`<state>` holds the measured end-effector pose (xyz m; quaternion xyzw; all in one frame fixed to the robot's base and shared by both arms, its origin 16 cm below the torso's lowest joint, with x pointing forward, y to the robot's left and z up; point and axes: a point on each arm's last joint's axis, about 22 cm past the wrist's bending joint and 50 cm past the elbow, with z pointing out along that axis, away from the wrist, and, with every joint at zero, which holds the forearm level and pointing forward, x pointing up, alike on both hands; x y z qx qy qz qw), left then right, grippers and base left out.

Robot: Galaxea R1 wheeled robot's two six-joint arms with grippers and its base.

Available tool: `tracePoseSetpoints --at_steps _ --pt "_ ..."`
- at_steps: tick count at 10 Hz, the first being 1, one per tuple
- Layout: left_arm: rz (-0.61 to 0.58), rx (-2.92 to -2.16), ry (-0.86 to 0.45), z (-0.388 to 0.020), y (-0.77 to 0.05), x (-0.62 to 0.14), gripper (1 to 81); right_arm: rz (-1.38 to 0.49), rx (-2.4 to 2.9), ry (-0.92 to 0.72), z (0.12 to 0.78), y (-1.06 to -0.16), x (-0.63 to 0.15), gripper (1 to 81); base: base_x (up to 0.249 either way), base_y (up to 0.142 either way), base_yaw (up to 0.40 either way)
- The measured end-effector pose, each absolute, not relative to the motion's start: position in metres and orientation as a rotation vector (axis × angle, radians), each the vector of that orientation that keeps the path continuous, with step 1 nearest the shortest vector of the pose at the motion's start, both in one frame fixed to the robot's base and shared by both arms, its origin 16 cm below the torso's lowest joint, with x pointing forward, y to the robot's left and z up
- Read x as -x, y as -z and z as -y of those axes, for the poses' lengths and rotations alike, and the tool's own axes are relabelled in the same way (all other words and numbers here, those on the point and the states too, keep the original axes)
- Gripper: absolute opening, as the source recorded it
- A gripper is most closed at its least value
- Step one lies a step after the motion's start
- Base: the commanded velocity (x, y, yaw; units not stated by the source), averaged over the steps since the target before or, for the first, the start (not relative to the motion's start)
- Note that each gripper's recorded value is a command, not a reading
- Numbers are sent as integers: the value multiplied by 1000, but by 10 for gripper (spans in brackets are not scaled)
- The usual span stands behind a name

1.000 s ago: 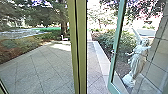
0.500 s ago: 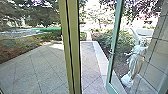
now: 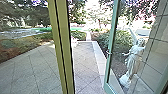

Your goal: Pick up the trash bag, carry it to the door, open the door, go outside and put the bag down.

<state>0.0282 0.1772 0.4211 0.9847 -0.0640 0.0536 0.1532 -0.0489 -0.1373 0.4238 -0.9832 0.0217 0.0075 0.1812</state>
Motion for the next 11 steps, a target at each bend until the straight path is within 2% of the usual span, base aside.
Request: tracePoseSetpoints --at_steps 11 --pt "184 -2824 -154 -177 -421 -28 10 -57 2779 -30 138 -424 54 811 0 -118 0"
